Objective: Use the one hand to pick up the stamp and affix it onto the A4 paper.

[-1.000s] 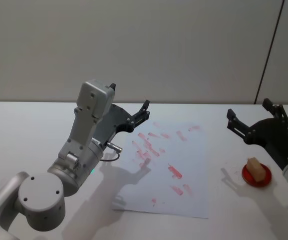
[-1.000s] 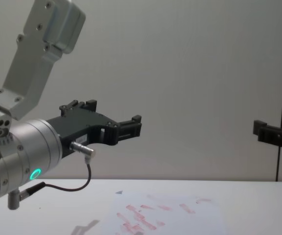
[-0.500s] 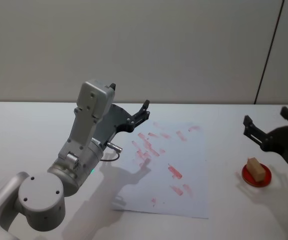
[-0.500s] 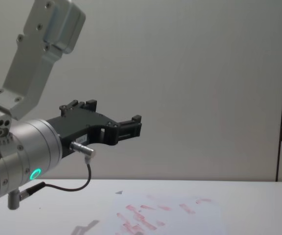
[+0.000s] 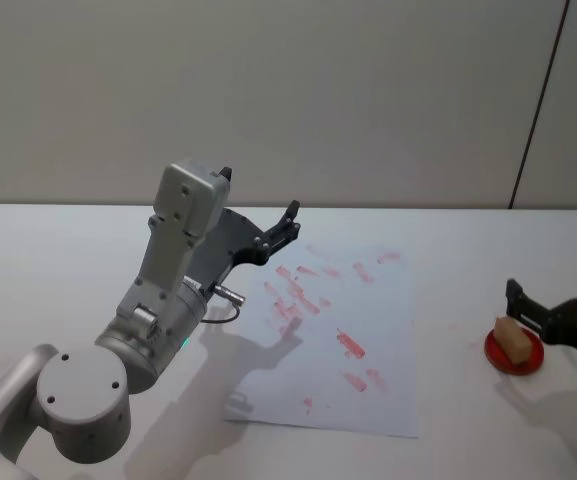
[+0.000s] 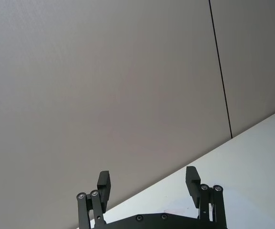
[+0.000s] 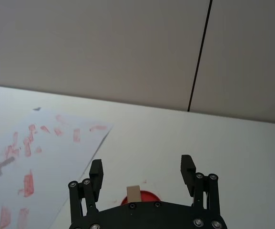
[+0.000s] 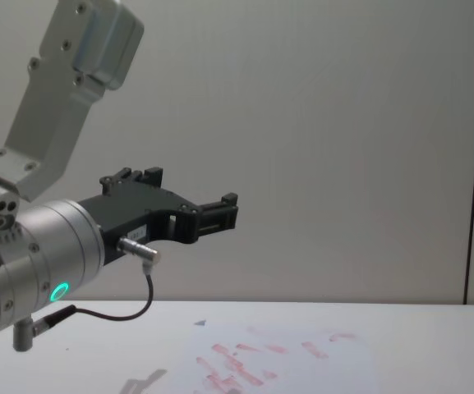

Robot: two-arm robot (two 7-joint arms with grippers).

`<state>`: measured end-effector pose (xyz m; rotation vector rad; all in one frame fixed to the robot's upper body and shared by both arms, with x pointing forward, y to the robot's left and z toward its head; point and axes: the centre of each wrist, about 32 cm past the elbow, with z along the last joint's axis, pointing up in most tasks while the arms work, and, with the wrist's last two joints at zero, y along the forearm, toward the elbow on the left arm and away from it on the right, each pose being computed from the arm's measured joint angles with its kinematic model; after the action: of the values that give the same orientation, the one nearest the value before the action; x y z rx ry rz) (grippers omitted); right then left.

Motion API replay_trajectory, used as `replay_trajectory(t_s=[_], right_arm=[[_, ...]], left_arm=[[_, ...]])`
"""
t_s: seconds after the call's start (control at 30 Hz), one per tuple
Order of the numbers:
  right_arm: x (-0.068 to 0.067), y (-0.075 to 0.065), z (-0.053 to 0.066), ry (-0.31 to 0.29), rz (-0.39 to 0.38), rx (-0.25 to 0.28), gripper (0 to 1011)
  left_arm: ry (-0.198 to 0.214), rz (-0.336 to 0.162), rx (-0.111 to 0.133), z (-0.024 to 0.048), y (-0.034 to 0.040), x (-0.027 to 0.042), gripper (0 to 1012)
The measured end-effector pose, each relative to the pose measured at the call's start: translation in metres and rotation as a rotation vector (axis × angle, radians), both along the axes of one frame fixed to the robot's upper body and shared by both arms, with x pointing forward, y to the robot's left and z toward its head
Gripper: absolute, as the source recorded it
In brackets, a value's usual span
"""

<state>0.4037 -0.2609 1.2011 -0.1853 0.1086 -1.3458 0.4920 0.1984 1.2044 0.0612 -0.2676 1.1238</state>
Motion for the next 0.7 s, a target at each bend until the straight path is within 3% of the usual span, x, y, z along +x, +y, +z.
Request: replay_trajectory(t_s=[0.33, 0.7], right_arm=[[0.002, -0.001, -0.006, 0.114, -0.032, -0.055, 1001], [0.007, 0.002, -0.014, 0.181, -0.030, -0.094, 1001]], left_arm=[[0.000, 0.000, 0.000, 0.0000, 0.0000, 0.0000, 1003], [0.000, 0.000, 0.000, 0.0000, 0.0000, 0.0000, 1003]])
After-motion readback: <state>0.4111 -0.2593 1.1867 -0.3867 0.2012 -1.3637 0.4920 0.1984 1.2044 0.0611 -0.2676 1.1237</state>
